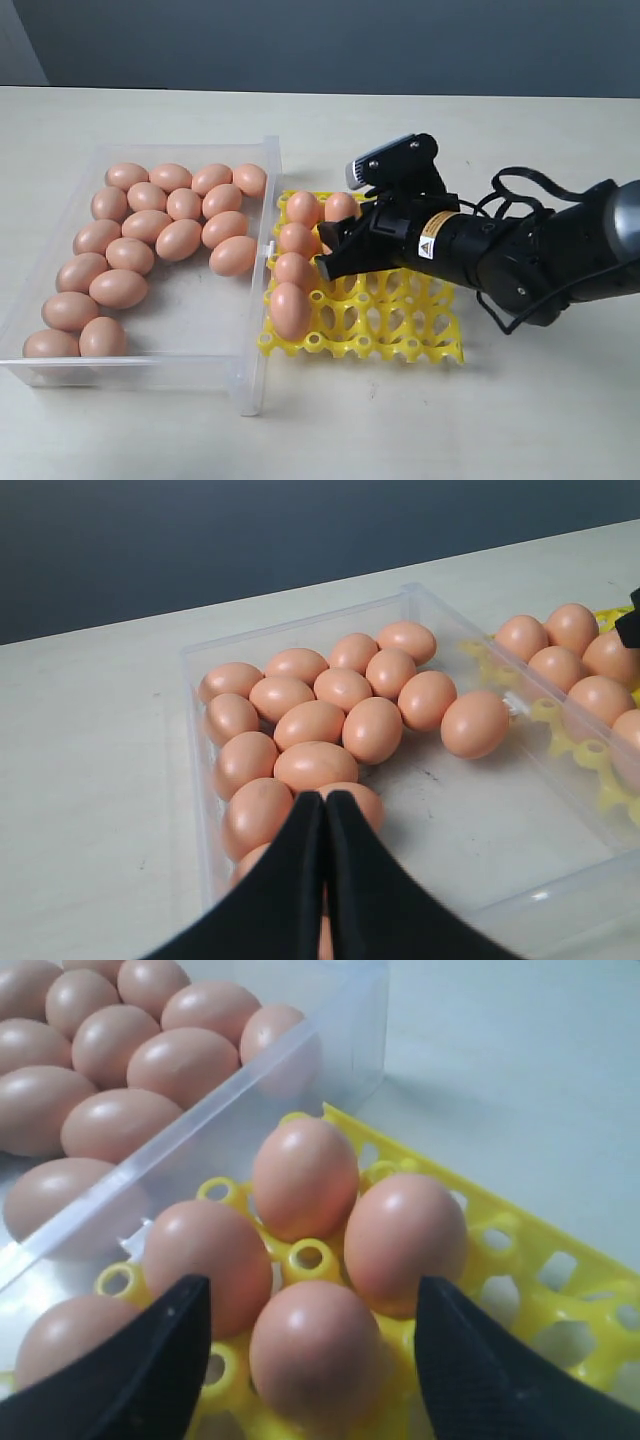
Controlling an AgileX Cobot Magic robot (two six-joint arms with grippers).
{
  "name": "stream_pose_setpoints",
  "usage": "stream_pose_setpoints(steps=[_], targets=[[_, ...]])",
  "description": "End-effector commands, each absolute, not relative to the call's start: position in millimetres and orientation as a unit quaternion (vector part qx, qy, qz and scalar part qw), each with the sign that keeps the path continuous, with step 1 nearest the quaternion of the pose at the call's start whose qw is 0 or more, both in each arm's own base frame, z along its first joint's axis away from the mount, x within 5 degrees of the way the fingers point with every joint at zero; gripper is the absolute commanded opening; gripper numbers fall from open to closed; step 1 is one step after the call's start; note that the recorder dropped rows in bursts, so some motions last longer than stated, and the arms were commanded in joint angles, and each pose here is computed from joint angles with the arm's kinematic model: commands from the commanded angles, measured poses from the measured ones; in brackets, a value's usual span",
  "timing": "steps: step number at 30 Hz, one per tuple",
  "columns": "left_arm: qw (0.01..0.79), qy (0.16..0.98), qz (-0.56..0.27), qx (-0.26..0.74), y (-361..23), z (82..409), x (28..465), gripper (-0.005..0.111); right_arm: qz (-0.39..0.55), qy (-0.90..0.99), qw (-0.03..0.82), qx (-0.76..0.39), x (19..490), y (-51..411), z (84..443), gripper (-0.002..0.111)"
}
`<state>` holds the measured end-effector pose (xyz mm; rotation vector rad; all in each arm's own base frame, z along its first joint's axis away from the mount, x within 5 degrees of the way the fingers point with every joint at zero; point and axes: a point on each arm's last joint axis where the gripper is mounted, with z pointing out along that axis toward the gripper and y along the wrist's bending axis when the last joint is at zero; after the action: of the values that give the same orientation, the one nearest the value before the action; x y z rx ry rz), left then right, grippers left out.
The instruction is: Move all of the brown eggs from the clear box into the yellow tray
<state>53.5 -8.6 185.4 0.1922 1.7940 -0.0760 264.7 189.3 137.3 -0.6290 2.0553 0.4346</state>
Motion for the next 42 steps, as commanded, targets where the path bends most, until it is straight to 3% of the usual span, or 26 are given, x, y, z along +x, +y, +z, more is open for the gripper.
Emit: stream_pose_setpoints(steps=[1,8,14,17,27,42], targets=[[0.624,0.776,-0.034,0.083,-9,185,54,0.000,0.170,0.832,0.464,-0.254,259,183,166,0.058],[0.624,0.776,-0.034,0.083,-9,185,54,0.000,0.173,0.817,0.471,-0.284,237,186,209,0.058],[0.624,0.776,-0.034,0.083,-9,185,54,0.000,0.144,0.822,0.405,-0.373,239,243,239,0.045],[0.624,0.776,-0.034,0.083,-9,185,54,0.000,0.128,0.816,0.391,-0.405,254,274,242,0.045],[0.624,0.776,-0.034,0.083,-9,185,54,0.000,-0.007,0.790,0.214,-0.575,280,340,181,0.045],[0.624,0.776,-0.034,0.083,-9,185,54,0.000,-0.041,0.704,0.259,-0.660,280,363,168,0.045]])
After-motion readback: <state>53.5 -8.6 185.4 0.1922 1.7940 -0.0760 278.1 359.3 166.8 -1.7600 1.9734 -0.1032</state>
